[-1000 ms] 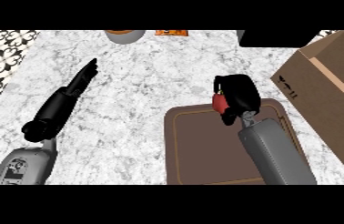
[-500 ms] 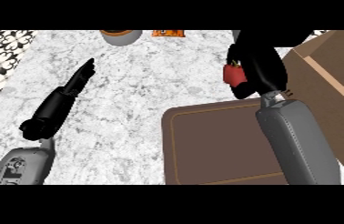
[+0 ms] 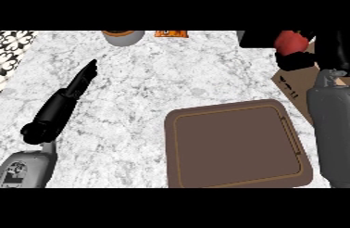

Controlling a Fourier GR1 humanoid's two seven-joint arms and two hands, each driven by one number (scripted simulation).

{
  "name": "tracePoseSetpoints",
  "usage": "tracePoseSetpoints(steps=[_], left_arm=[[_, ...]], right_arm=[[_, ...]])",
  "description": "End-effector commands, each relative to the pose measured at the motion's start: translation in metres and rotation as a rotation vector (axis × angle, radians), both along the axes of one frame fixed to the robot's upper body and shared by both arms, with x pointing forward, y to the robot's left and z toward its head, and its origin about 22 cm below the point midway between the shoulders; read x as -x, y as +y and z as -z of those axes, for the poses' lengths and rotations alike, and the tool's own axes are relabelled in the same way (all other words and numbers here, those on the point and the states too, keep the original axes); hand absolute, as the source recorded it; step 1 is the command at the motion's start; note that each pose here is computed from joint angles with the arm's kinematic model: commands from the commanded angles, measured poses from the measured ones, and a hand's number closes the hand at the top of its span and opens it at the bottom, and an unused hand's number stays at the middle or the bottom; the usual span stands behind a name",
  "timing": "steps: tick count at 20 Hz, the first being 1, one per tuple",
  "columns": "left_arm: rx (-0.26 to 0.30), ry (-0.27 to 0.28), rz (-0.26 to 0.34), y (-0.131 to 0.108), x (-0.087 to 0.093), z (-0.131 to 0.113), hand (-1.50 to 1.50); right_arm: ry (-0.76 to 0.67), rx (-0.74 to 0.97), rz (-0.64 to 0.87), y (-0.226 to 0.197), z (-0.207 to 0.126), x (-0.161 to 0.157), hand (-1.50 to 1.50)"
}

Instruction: Pick the bell pepper from the tray and place it in the cardboard box

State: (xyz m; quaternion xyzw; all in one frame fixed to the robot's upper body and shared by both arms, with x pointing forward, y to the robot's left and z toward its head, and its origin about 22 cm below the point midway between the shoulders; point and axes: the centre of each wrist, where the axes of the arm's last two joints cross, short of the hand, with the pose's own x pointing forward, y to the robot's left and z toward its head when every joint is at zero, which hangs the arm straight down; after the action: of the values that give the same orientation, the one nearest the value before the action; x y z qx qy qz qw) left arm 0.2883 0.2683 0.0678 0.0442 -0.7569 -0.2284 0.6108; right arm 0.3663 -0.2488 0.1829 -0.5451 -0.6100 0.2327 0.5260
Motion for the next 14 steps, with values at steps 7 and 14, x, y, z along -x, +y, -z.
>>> tracePoseSetpoints(steps=[7,14], left_arm=[[0.001,0.015,0.007,0.013,-0.006,0.004,0.00],[-0.009,-0.006,0.012,0.002,-0.007,-0.006,0.00]], right_arm=[[0.033,0.003,0.211,-0.120,-0.028,-0.011,1.50],[0.391,-0.039,0.207,-0.190,0.006,-0.001,1.50]])
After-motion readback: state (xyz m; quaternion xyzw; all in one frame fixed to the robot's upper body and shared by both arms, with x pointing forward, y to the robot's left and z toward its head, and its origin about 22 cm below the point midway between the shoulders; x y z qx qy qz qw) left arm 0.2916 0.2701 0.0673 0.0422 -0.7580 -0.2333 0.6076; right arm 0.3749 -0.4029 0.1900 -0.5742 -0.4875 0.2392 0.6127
